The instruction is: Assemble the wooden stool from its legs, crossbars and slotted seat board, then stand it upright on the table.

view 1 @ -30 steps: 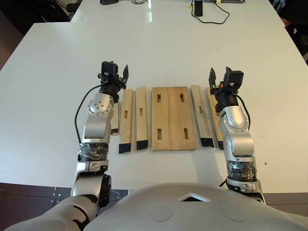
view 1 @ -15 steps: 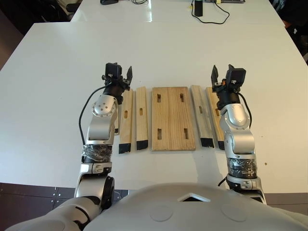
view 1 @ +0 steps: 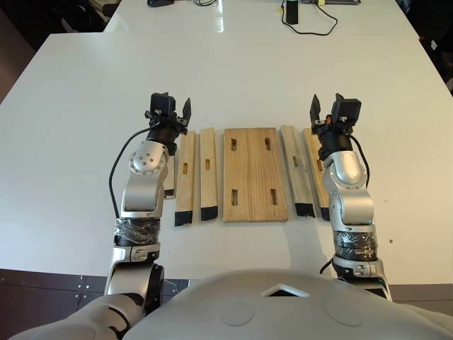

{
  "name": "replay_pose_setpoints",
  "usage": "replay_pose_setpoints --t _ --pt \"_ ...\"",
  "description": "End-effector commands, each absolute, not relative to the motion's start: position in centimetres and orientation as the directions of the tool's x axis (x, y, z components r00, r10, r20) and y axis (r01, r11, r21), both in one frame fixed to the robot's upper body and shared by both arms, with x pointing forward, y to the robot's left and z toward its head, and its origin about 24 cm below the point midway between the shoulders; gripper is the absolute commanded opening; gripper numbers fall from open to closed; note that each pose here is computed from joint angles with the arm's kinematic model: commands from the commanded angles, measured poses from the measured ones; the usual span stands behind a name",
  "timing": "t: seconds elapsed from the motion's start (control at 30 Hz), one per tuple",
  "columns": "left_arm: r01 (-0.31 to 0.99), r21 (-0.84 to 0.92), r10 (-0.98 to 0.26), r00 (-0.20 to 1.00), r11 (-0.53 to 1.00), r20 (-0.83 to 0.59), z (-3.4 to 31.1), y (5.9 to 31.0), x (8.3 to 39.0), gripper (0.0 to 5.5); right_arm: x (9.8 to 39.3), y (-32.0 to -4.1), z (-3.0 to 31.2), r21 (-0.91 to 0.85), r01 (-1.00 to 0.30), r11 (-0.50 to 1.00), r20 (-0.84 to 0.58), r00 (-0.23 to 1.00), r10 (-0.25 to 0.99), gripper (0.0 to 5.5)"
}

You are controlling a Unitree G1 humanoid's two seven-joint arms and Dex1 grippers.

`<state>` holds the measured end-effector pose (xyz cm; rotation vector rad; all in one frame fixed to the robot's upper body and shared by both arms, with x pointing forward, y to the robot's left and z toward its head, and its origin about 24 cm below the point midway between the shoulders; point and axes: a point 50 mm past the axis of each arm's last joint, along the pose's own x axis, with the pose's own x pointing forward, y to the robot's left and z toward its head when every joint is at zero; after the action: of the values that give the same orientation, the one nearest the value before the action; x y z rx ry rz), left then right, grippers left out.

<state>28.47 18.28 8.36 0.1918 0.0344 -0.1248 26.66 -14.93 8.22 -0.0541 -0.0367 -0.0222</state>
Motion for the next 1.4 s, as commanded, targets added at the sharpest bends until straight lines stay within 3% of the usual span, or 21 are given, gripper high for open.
replay_pose_setpoints --t 0.03,0.3,0.53,0.7,1.0,1.23,1.4 --pt "0.133 0.204 -0.125 0.991 0.970 -0.052 8.7 18.1 28.5 2.84 26.7 -15.0 8.4 -0.056 0.033 0.998 0.047 0.998 -0.030 2.61" --pt "0.158 0.192 -0.133 0.981 0.969 -0.139 9.8 19.5 26.8 2.84 25.8 -15.5 8.2 -0.051 0.073 0.996 0.045 0.997 -0.070 2.61" --pt "0.386 0.283 -0.230 0.859 0.878 -0.457 12.4 24.6 22.4 2.84 21.9 -17.4 7.1 -0.041 0.254 0.966 0.004 0.967 -0.254 2.61" --pt "0.519 0.160 -0.315 0.706 0.840 -0.635 12.7 23.7 20.7 2.84 21.0 -17.6 7.2 -0.035 0.318 0.947 0.010 0.948 -0.318 2.61" --pt "0.460 0.081 -0.241 0.598 0.884 -0.764 9.6 24.4 19.1 2.84 21.7 -17.5 7.4 -0.041 0.296 0.954 0.018 0.955 -0.295 2.61" --pt "0.472 -0.080 -0.335 0.488 0.878 -0.806 7.7 24.2 17.4 2.84 21.4 -17.5 7.2 -0.042 0.297 0.954 0.008 0.955 -0.297 2.61" --pt "0.433 -0.055 -0.278 0.473 0.900 -0.836 6.9 25.7 17.5 2.84 21.3 -17.5 7.1 -0.039 0.302 0.953 0.004 0.953 -0.302 2.61"
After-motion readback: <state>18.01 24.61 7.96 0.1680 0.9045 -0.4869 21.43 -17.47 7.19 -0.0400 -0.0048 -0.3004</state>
